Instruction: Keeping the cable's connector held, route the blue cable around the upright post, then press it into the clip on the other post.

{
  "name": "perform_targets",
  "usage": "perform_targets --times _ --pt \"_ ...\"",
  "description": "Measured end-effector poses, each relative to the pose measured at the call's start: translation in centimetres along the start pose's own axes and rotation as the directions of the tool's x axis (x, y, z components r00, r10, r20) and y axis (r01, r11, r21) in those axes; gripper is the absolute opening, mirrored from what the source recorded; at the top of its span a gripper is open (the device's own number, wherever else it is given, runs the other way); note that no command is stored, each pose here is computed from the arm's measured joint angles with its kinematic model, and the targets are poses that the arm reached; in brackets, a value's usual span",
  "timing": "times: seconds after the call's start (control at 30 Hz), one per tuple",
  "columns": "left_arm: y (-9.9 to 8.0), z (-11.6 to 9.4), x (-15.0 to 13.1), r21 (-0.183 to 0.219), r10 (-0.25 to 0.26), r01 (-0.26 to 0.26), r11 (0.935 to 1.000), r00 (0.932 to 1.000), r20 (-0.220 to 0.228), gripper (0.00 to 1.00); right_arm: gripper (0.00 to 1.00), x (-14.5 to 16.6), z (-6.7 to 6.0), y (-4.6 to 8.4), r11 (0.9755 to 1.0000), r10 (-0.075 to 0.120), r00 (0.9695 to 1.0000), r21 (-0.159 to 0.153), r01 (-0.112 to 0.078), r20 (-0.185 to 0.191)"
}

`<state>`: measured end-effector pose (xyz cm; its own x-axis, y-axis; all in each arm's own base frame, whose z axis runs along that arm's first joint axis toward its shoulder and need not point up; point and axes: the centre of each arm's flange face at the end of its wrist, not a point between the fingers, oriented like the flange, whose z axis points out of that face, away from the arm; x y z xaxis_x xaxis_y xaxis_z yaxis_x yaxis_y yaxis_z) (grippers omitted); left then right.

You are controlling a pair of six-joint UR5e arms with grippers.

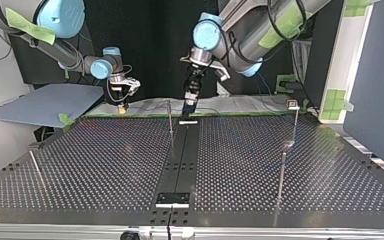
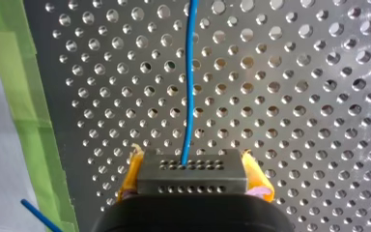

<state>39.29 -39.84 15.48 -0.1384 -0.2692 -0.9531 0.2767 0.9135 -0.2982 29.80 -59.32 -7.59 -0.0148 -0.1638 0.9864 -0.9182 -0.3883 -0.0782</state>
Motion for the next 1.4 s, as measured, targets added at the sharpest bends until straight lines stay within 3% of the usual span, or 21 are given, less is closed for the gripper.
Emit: perform_targets --times 0.9,1.4 --pt "1.4 -9.3 -3.4 -0.009 -0.003 0.003 1.0000 1.0000 0.000 0.99 0.00 0.0 0.0 0.1 1.0000 0.005 1.0000 0.002 -0.005 0.000" --pt "2.8 -14.4 -4.5 -0.009 -0.013 0.013 0.9999 0.9999 0.003 0.99 0.00 -0.2 -0.2 0.3 0.9999 0.003 0.9997 0.012 -0.004 0.023"
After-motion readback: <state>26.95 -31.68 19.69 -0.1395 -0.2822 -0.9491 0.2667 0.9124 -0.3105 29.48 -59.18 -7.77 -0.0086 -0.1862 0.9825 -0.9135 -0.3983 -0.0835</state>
